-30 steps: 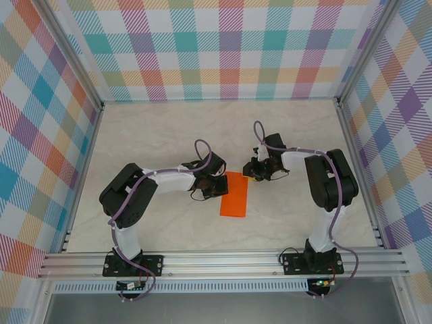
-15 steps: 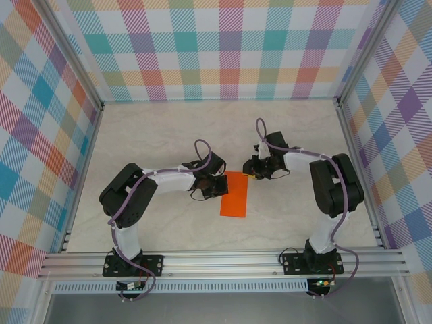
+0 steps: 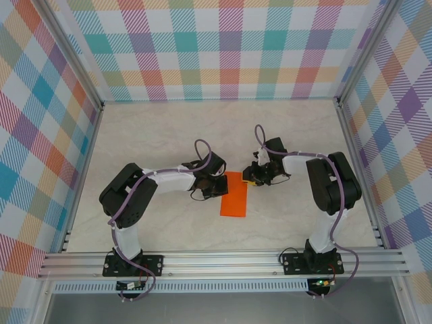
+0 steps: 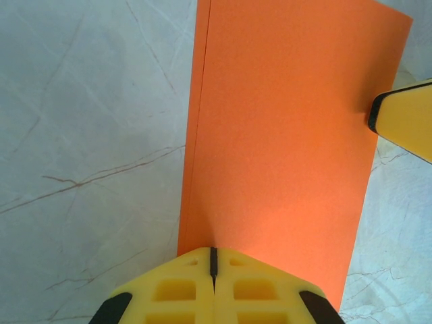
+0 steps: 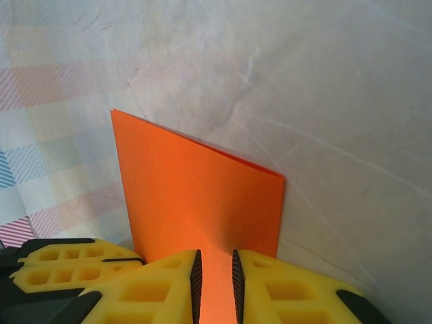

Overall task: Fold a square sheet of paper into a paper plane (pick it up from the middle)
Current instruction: Fold the square sheet of paper in half at the center of the table.

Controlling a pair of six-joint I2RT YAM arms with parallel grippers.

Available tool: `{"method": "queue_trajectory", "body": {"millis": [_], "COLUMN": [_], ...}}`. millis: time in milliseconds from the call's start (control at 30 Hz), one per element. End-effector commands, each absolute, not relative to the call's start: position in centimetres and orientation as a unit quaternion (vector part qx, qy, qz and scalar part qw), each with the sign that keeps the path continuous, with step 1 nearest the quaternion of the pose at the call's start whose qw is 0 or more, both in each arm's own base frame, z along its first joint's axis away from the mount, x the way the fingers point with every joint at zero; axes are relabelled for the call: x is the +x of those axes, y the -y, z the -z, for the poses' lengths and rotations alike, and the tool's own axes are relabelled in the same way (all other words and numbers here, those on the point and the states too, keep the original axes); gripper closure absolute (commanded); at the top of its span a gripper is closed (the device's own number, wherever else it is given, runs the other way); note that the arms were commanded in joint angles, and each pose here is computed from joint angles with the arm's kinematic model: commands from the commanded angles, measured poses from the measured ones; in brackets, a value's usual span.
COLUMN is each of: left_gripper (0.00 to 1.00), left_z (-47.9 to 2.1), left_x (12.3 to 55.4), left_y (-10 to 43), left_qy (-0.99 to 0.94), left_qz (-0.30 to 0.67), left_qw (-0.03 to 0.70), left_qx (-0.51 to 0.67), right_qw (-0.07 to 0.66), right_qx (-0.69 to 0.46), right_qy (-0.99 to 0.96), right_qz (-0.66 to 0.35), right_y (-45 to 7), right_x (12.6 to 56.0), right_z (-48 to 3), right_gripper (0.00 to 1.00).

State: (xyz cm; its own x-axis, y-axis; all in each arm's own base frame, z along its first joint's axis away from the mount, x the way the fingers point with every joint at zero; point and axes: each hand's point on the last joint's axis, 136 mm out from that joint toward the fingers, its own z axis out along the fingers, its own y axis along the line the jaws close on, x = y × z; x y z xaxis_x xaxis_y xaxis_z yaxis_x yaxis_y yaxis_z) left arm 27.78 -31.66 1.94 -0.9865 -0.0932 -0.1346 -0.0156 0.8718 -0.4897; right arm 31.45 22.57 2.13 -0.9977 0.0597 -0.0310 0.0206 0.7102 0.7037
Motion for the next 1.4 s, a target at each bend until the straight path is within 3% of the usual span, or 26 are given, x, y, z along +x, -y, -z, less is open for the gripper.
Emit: {"method": "queue_trajectory", "body": {"millis": [0, 167, 500, 867, 1200, 1367], "left_gripper": [1.00, 1.00, 1.00, 1.00, 1.00, 1.00], "left_z": [0.3, 0.2, 0.3, 0.2, 0.0, 0.1], "left_x": [25.7, 25.8, 25.9, 25.9, 25.9, 25.7], "left_y": [29.5, 29.6, 29.8, 29.7, 29.6, 29.5], "left_qy": [-0.980, -0.979, -0.979, -0.978, -0.978, -0.978], "left_qz": [0.193, 0.196, 0.198, 0.200, 0.199, 0.199], "left_qw": [0.044, 0.046, 0.047, 0.048, 0.050, 0.049], "left_qx": [-0.028, -0.029, -0.028, -0.030, -0.030, -0.031], "right_qw": [0.018, 0.012, -0.016, 0.000, -0.045, -0.044], "right_qx": [-0.004, -0.022, -0.005, -0.036, -0.024, -0.035], "right_qy": [-0.923, -0.916, -0.941, -0.909, -0.933, -0.932], "right_qz": [-0.384, -0.401, -0.339, -0.415, -0.357, -0.358], "right_y": [-23.1, -24.0, -22.2, -24.2, -22.8, -22.7], "right_x": [29.6, 27.6, 25.0, 22.9, 19.5, 19.1], "right_z": [-3.8, -4.9, -0.5, -5.6, 0.1, -0.9], "right_gripper": [0.78, 0.76, 0.77, 0.75, 0.76, 0.76]}}
